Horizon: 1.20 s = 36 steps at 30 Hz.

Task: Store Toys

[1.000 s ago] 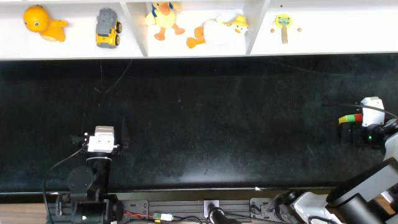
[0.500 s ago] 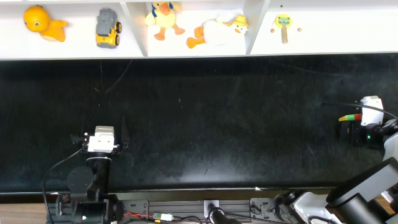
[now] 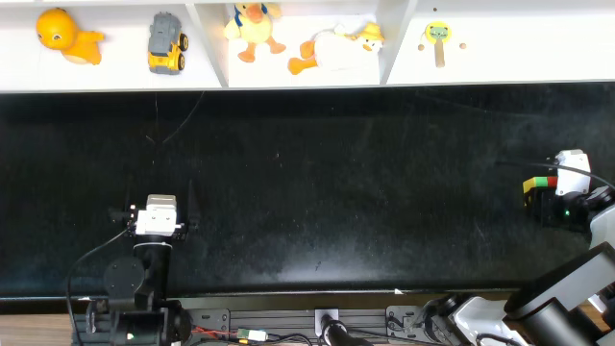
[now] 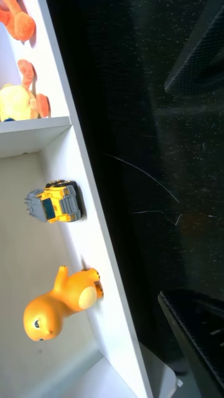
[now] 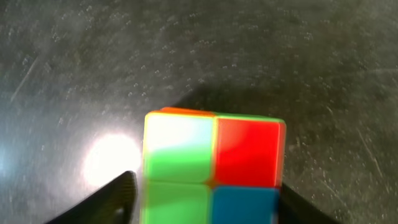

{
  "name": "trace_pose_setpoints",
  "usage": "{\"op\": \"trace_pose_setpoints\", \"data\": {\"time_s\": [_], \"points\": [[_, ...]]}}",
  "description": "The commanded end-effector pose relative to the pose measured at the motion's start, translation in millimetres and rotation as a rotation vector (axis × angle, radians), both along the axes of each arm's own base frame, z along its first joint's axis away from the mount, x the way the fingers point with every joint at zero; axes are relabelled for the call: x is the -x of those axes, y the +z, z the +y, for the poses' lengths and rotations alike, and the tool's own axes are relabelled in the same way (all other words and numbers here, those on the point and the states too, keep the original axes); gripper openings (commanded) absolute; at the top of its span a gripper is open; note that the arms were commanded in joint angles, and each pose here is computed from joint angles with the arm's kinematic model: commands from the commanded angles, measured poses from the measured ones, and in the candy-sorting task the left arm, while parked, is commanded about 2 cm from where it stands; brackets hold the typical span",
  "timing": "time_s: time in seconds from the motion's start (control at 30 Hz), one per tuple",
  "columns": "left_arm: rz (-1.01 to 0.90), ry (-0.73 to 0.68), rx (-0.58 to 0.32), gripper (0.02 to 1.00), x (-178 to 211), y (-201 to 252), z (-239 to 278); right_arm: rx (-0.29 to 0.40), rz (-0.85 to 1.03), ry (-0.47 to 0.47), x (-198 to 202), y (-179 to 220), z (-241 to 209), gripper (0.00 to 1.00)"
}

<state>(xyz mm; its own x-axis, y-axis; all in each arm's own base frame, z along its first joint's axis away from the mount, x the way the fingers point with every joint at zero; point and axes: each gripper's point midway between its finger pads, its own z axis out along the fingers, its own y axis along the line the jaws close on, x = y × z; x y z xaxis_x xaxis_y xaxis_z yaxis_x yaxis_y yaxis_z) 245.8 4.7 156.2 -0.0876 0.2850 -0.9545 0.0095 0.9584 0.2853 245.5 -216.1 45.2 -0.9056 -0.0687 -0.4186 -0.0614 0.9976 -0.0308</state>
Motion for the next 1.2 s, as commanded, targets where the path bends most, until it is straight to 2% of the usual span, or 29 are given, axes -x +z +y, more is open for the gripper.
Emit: {"op": "trace_pose_setpoints", "data": {"time_s": [0.03, 0.17, 0.37, 0.67, 0.9, 1.03, 1.2], "points": [[-0.007, 0.007, 0.009, 0.998, 0.1, -0.4, 0.6, -0.022, -0.009, -0.009, -1.8, -2.0, 4.1, 0.544], [-0.007, 0.007, 0.010, 0.998, 0.1, -0.4, 0.6, -0.023, -0.010, -0.007, -2.5, -1.9, 5.0, 0.487], [-0.007, 0.007, 0.009, 0.998, 0.1, -0.4, 0.6, -0.015, -0.026, -0.004, -10.7, 6.4, 11.8, 0.467], [-0.007, 0.007, 0.009, 0.996, 0.1, -0.4, 0.6, 0.065, -0.184, -0.038, -44.0, 67.0, 21.3, 0.459], [-0.007, 0.007, 0.010, 0.998, 0.1, -0.4, 0.6, 0.086, -0.289, -0.071, -75.8, 111.7, 19.5, 0.413], [-0.007, 0.007, 0.010, 0.996, 0.1, -0.4, 0.6, 0.106, -0.357, -0.094, -93.9, 135.1, 10.3, 0.428], [-0.007, 0.007, 0.009, 0.998, 0.1, -0.4, 0.6, 0.096, -0.391, -0.094, -118.7, 150.3, 6.4, 0.437]]}}
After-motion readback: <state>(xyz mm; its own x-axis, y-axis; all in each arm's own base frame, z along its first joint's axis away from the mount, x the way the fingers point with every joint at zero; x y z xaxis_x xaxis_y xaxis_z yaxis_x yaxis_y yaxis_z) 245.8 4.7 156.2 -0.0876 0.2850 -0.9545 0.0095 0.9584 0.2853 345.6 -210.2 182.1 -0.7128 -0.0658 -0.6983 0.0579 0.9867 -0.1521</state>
